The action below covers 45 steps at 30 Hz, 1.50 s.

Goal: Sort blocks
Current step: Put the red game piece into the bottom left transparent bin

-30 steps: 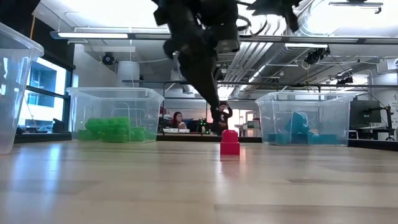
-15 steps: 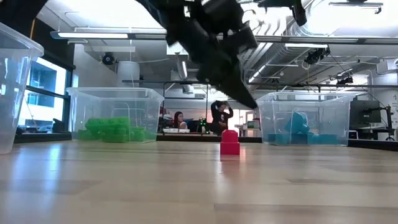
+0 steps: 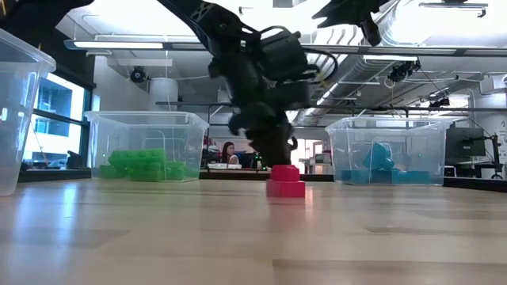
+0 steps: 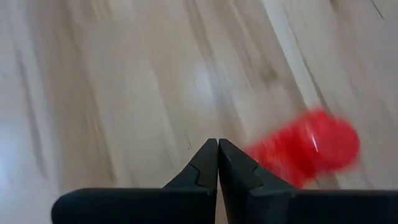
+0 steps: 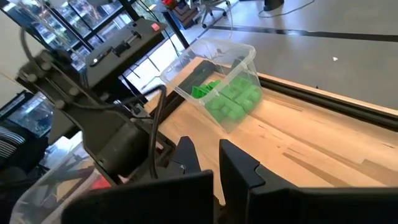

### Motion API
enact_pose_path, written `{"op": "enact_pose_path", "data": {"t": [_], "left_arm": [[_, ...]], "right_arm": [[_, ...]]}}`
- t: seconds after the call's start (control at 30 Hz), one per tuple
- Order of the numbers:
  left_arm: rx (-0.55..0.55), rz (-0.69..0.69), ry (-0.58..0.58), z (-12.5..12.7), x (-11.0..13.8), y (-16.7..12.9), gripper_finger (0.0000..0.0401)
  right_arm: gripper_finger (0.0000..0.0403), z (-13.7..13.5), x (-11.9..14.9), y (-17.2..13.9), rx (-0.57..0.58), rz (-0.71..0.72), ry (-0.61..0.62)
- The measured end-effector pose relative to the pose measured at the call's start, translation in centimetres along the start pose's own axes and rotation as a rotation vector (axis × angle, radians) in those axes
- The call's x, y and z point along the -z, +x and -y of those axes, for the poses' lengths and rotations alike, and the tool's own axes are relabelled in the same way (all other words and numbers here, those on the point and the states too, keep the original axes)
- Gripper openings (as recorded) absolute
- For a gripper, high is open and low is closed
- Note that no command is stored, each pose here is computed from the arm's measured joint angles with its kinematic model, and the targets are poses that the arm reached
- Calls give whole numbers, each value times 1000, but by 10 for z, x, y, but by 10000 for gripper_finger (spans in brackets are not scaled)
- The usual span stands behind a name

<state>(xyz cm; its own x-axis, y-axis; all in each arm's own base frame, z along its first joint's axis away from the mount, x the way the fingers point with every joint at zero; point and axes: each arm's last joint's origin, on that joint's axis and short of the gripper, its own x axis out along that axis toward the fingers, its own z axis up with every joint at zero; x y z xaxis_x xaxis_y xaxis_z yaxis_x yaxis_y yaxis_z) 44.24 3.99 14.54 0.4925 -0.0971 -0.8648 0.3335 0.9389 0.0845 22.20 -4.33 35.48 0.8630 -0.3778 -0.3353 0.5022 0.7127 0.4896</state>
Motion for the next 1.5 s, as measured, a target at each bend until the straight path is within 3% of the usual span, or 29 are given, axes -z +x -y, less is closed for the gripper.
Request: {"op": "enact_pose_path", "data": {"t": [0.27, 0.43, 0.57, 0.7, 0.87, 1.0, 1.17, 1.5], "left_arm": [[149, -344, -92, 16, 30, -16, 0], [156, -370, -116, 18, 31, -24, 0], [135, -254, -139, 13, 18, -53, 0], [231, 7, -121, 16, 5, -88, 0], [136, 194, -62, 28, 11, -104, 0], [22, 272, -123, 28, 14, -95, 10], [44, 267, -117, 34, 12, -68, 59], [78, 212, 21, 51, 3, -33, 216]], "right_arm": [[0, 0, 2, 4, 8, -13, -12], [0, 0, 2, 4, 8, -14, -31], [0, 0, 2, 4, 6, -15, -33], [0, 0, 2, 4, -6, -24, -34], [0, -1, 4, 4, -40, -57, -34], [0, 0, 4, 4, -39, -68, -33], [0, 0, 5, 4, -38, -68, -17], [0, 1, 5, 4, -30, -78, -9]]}}
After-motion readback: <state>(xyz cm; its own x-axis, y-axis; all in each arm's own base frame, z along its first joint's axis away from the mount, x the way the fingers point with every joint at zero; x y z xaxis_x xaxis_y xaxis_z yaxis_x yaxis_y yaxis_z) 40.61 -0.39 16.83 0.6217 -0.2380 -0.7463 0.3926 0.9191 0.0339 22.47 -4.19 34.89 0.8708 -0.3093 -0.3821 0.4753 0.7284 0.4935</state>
